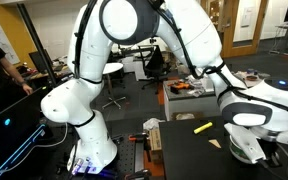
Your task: Move the green mug to the right
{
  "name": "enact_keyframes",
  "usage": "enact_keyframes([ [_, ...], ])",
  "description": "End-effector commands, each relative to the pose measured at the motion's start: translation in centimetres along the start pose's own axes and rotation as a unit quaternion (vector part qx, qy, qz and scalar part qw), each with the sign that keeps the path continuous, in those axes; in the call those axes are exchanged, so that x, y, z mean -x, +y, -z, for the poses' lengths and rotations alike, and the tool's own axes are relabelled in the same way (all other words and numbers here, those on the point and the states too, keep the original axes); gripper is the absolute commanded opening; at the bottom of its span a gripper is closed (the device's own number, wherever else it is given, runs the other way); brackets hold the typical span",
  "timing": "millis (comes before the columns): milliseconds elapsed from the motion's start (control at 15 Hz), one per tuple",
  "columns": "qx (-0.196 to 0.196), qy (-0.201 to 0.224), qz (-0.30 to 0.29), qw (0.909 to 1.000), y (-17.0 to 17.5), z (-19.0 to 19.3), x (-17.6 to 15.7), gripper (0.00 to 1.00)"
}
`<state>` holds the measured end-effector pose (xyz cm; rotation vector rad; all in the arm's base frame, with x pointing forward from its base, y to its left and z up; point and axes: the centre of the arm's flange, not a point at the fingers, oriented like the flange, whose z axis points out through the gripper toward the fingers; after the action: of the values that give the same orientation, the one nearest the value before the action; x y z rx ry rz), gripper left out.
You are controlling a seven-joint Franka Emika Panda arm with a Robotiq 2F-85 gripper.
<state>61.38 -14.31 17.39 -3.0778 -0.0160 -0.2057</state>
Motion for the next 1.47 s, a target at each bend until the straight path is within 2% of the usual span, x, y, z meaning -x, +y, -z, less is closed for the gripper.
enact_keyframes([
  [0,-0.027,0.004,-0.035,0.999,0.8,1.4,1.7,0.03],
  [400,-0.042,-0.007,-0.069,0.9967,1.2,1.8,2.8,0.03],
  [867,-0.029,-0.003,-0.069,0.9972,-0.2,3.4,4.6,0.03],
  [1400,-0.02,-0.02,-0.114,0.9931,0.6,3.7,5.7,0.03],
])
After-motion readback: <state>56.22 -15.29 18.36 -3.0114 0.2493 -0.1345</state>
